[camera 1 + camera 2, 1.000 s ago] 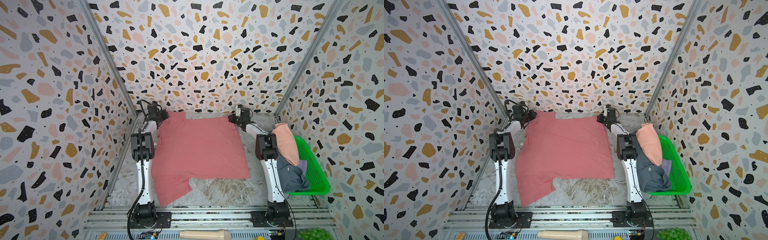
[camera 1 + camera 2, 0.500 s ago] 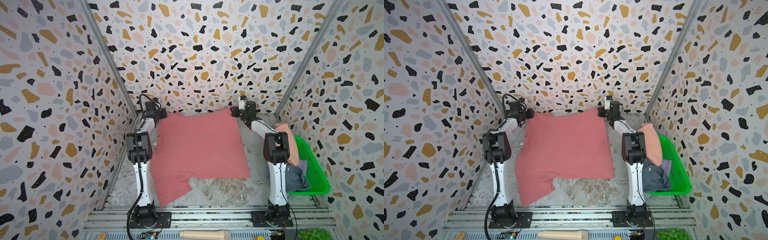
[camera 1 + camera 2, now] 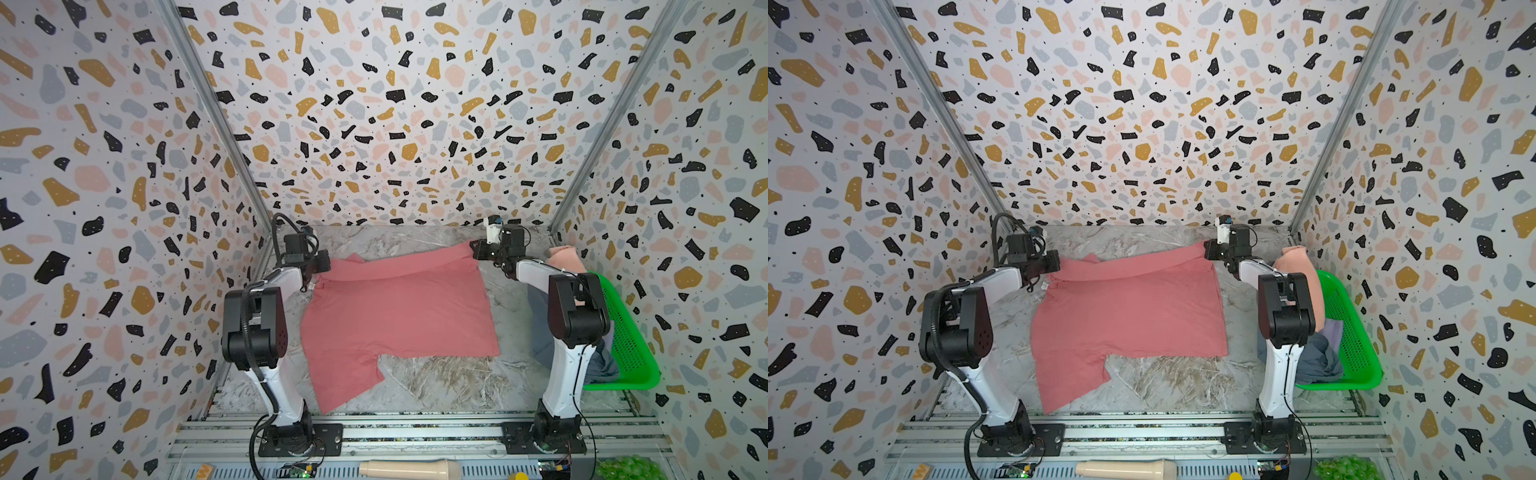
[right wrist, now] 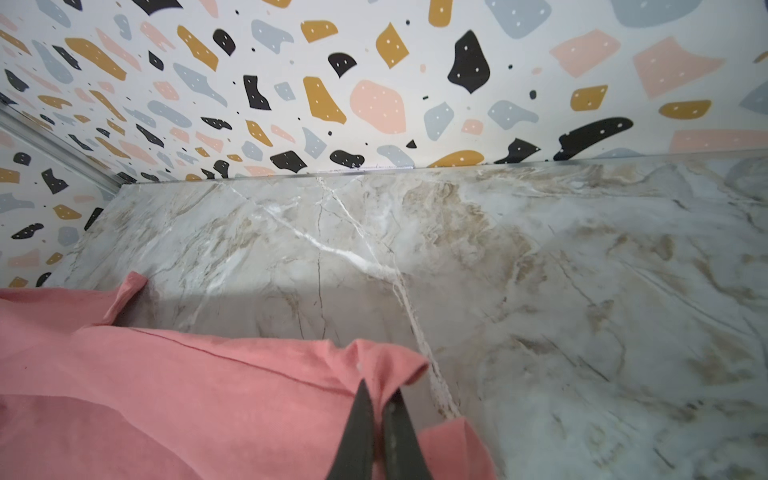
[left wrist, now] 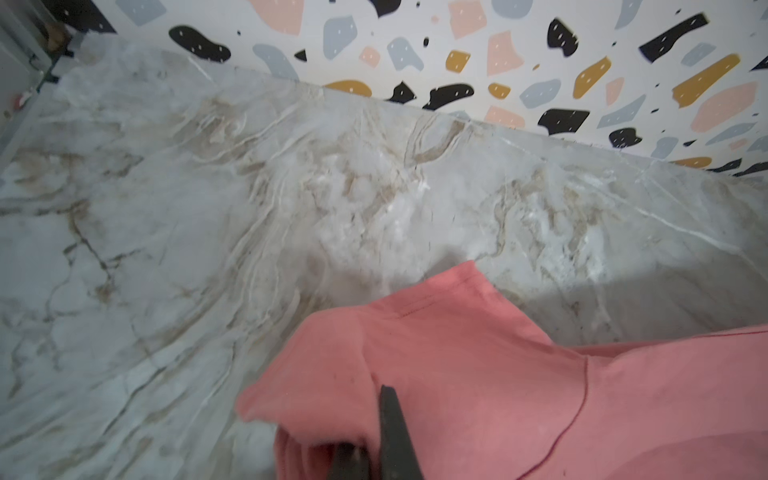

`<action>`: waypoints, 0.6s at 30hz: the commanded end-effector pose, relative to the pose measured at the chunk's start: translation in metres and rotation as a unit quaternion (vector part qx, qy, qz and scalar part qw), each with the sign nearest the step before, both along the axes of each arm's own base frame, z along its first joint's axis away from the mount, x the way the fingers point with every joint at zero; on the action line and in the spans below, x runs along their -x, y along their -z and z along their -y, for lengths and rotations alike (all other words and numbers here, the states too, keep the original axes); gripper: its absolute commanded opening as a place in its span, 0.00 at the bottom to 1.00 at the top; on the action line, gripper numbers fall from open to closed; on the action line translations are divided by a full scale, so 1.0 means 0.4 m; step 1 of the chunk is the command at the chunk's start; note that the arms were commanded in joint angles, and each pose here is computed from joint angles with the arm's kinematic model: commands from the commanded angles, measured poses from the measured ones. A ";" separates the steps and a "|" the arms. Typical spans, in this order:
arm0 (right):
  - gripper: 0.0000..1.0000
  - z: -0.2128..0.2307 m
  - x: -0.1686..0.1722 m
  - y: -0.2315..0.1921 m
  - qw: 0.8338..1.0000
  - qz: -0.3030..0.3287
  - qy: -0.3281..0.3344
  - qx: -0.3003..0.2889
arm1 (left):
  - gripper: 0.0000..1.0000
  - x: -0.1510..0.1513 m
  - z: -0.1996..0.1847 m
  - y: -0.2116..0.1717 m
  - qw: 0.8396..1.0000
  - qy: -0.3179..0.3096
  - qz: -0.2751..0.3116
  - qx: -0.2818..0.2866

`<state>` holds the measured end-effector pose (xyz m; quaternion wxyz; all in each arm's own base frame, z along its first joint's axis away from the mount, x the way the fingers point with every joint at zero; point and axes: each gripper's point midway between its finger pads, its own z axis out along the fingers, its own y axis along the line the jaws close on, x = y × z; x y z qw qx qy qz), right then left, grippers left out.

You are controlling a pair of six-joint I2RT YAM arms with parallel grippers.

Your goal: Fold and stack the t-shirts

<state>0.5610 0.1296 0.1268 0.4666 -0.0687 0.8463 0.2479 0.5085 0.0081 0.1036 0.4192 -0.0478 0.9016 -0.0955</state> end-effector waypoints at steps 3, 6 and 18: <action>0.00 0.002 0.016 -0.058 0.999 0.036 -0.013 0.007 | 0.05 0.015 -0.034 -0.044 0.998 -0.040 0.038 -0.035; 0.00 0.002 0.034 -0.066 0.999 0.037 -0.017 0.007 | 0.12 0.036 -0.032 -0.067 0.997 -0.048 0.046 -0.046; 0.63 0.093 0.234 -0.047 0.997 -0.007 0.083 0.003 | 0.63 0.240 -0.072 -0.187 0.964 -0.225 0.138 -0.035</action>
